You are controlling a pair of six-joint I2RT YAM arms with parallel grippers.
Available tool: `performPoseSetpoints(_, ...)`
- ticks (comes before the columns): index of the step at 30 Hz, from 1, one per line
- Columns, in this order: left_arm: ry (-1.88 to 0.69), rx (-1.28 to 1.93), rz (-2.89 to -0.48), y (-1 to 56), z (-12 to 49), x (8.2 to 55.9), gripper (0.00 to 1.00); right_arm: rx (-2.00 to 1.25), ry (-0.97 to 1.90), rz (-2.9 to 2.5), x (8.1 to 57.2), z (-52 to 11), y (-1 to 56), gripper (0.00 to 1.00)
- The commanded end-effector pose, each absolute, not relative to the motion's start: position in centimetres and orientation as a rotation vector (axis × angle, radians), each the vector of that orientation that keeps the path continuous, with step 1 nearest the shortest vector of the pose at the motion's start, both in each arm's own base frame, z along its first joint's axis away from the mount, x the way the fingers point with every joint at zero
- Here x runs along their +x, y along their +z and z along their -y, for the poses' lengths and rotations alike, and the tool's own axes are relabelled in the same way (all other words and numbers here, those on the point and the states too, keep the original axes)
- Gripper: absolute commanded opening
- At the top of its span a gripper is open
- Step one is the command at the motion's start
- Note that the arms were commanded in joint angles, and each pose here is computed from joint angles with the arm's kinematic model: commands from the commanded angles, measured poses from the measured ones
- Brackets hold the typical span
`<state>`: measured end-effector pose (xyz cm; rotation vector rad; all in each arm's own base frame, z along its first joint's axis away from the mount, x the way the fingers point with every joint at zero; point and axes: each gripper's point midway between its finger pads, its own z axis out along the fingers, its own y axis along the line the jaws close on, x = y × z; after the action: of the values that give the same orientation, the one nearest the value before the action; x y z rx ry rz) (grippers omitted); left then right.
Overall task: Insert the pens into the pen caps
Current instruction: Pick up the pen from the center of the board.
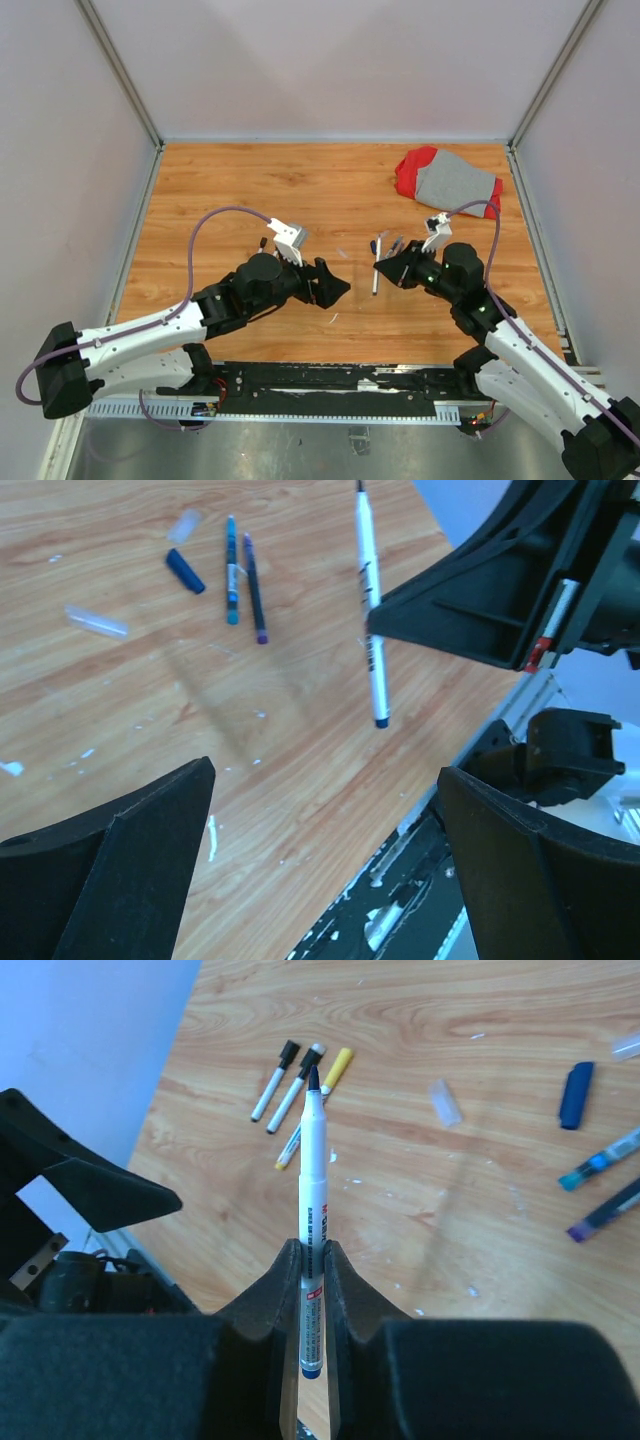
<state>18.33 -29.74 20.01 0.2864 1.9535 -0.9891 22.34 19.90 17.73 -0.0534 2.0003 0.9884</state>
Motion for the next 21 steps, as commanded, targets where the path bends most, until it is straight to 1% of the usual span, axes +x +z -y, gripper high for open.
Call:
performPoseSetpoints(1, -1.140, 0.295, -1.844, 22.5, 32.3, 17.5, 0.99, 0.014, 1.159, -1.866, 22.3, -22.0, 20.3, 0.00)
performPoseSetpoints(4, -1.175, 0.325, -1.824, 22.8, 32.9, 17.0, 0.98, 0.023, 1.212, -1.817, 21.6, -22.8, 21.1, 0.01)
performPoseSetpoints(11, -1.208, 0.352, -1.801, 23.0, 33.3, 16.5, 0.88, 0.065, 1.266, -1.738, 20.3, -23.2, 22.6, 0.00)
performPoseSetpoints(14, -1.221, 0.356, -1.787, 23.1, 33.4, 16.4, 0.81, 0.075, 1.328, -1.710, 19.9, -23.6, 23.3, 0.00)
performPoseSetpoints(18, -1.243, 0.364, -1.772, 23.4, 33.7, 16.3, 0.74, 0.057, 1.374, -1.705, 19.4, -24.1, 23.9, 0.01)
performPoseSetpoints(21, -1.253, 0.375, -1.773, 23.4, 34.1, 16.2, 0.66, 0.044, 1.410, -1.690, 19.1, -24.5, 24.4, 0.01)
